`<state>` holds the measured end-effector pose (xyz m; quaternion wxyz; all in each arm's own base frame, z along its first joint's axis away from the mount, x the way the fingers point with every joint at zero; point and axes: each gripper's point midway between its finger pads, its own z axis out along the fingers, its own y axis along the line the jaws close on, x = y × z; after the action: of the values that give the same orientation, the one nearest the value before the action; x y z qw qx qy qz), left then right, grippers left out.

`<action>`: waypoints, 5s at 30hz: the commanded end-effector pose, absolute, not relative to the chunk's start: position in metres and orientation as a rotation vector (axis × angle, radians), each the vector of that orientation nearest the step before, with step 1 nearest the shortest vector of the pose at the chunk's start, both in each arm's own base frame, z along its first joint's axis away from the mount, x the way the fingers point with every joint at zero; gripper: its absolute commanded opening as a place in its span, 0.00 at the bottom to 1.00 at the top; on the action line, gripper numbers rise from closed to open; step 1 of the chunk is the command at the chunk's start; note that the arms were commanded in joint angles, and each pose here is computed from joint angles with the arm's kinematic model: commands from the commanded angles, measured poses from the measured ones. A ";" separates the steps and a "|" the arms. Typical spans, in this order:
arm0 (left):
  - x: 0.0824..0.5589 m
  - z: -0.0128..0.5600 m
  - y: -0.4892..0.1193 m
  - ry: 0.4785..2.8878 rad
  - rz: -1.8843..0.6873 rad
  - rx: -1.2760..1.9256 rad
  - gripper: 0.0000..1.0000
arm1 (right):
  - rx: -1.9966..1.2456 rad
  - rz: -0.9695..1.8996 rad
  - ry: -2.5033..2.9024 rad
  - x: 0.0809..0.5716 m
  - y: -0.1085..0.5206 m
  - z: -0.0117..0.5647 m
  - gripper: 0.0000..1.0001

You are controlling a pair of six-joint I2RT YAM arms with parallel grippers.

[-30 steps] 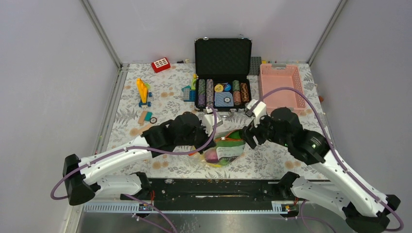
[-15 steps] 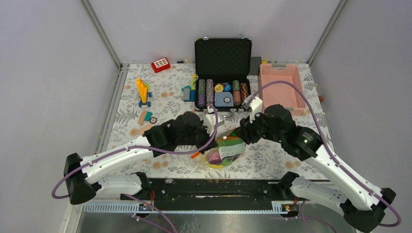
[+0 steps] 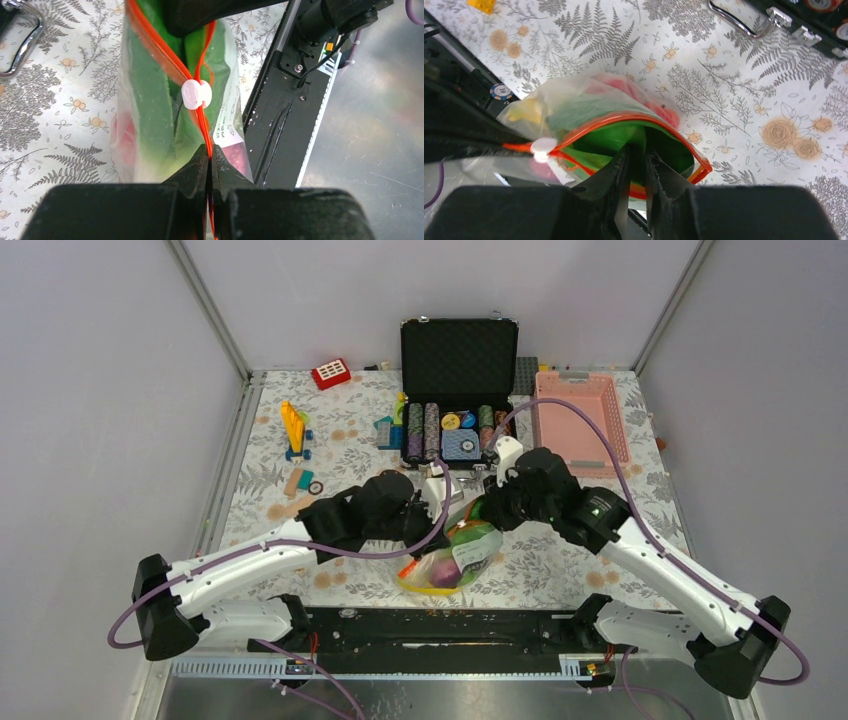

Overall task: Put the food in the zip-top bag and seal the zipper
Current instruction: Adjust the fake vegetable in the zipper food storage bag.

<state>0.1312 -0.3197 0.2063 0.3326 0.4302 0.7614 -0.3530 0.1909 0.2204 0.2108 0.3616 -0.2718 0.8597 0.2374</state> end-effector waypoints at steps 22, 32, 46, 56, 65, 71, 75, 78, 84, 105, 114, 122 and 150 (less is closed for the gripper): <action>0.122 0.235 -0.343 1.828 -1.031 1.182 0.00 | -0.499 0.633 2.114 0.208 0.219 0.251 0.36; 0.122 0.235 -0.344 1.825 -1.033 1.185 0.00 | -0.492 0.623 2.164 0.202 0.215 0.227 0.21; 0.124 0.239 -0.345 1.807 -1.032 1.178 0.00 | -0.639 0.875 2.385 0.163 0.249 0.167 0.11; 0.126 0.243 -0.343 1.793 -1.021 1.166 0.00 | -0.764 0.747 2.570 0.140 0.233 0.130 0.17; 0.121 0.237 -0.334 1.799 -1.021 1.164 0.00 | -0.638 0.675 2.164 0.169 0.211 0.213 0.50; 0.117 0.237 -0.332 1.781 -1.032 1.184 0.00 | -0.566 0.673 2.036 0.171 0.198 0.242 0.62; 0.115 0.237 -0.333 1.779 -1.040 1.193 0.00 | -0.486 0.667 1.966 0.181 0.196 0.254 0.64; 0.115 0.237 -0.334 1.776 -1.046 1.196 0.00 | -0.470 0.675 1.940 0.185 0.198 0.260 0.64; 0.116 0.237 -0.336 1.775 -1.046 1.199 0.00 | -0.498 0.728 1.962 0.183 0.211 0.256 0.58; 0.121 0.240 -0.338 1.779 -1.041 1.147 0.00 | -0.516 0.752 2.066 0.173 0.214 0.221 0.34; 0.121 0.240 -0.341 1.772 -1.048 1.167 0.00 | -0.532 0.866 2.129 0.169 0.237 0.202 0.24; 0.125 0.240 -0.339 1.776 -1.024 1.145 0.00 | -0.694 1.067 2.234 0.136 0.262 0.179 0.03; 0.127 0.247 -0.336 1.736 -1.007 1.145 0.00 | -1.099 1.326 2.236 0.074 0.282 0.163 0.13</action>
<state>0.0995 -0.3135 0.1954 0.2933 0.4748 0.7418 -0.3717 0.1153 0.2658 0.1583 0.2326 -0.3334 0.8181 0.4068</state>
